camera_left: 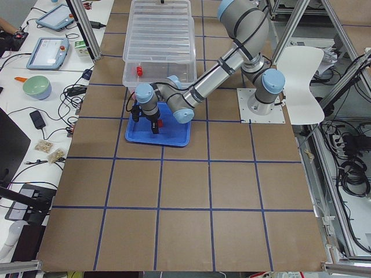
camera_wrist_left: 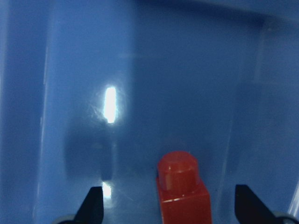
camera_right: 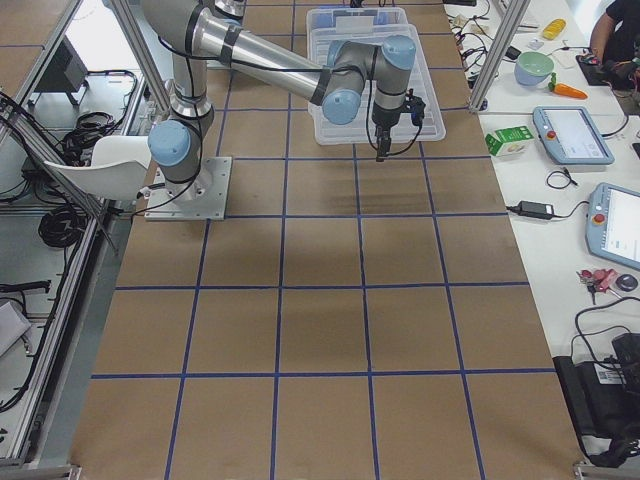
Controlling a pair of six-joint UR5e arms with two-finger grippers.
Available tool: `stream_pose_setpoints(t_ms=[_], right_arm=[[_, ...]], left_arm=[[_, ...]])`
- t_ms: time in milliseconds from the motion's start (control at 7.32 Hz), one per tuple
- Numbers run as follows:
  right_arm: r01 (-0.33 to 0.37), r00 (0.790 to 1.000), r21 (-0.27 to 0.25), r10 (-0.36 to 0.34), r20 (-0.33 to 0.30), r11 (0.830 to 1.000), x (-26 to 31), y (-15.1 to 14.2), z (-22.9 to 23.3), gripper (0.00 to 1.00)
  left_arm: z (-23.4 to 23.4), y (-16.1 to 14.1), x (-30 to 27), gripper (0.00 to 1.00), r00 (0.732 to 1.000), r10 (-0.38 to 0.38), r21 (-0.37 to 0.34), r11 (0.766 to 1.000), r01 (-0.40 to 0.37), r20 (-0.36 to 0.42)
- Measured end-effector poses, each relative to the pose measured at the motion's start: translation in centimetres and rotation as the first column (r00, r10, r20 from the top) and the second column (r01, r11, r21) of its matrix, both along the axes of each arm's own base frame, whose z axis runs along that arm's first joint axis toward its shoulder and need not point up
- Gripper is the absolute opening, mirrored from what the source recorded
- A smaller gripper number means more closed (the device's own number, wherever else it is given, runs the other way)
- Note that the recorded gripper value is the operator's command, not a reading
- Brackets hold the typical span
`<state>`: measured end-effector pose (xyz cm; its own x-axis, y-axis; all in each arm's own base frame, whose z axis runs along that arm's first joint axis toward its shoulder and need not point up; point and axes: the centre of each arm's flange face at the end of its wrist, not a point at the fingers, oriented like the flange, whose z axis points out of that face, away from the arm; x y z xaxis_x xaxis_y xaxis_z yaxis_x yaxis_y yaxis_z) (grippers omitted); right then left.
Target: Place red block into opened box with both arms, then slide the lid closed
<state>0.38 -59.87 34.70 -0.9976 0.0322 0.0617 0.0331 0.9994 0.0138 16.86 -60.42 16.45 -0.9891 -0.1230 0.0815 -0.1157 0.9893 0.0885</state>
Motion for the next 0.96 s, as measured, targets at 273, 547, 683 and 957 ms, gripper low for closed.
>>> stream_pose_setpoints(t_ms=[273, 547, 683, 957], right_arm=[[0.0, 1.0, 0.04, 0.001, -0.008, 0.999, 0.0, 0.8, 0.1, 1.0], [0.0, 1.0, 0.066, 0.001, -0.006, 0.998, 0.1, 1.5, 0.4, 1.0], [-0.001, 1.0, 0.072, 0.002, -0.008, 0.997, 0.0, 1.6, 0.4, 1.0], [-0.047, 0.999, 0.075, 0.048, -0.023, 0.996, -0.6, 1.5, 0.5, 1.0]], left_arm=[[0.1, -0.2, 0.0, 0.94, 0.999, 0.033, -0.01, 0.999, -0.033, 0.019], [0.7, -0.3, -0.3, 0.84, 0.999, 0.044, -0.023, 0.999, -0.043, 0.03], [0.9, -0.5, -0.9, 0.72, 0.999, 0.036, -0.025, 0.999, -0.035, 0.033], [1.6, -1.0, -2.7, 0.6, 0.998, 0.0, -0.022, 1.0, 0.002, 0.07]])
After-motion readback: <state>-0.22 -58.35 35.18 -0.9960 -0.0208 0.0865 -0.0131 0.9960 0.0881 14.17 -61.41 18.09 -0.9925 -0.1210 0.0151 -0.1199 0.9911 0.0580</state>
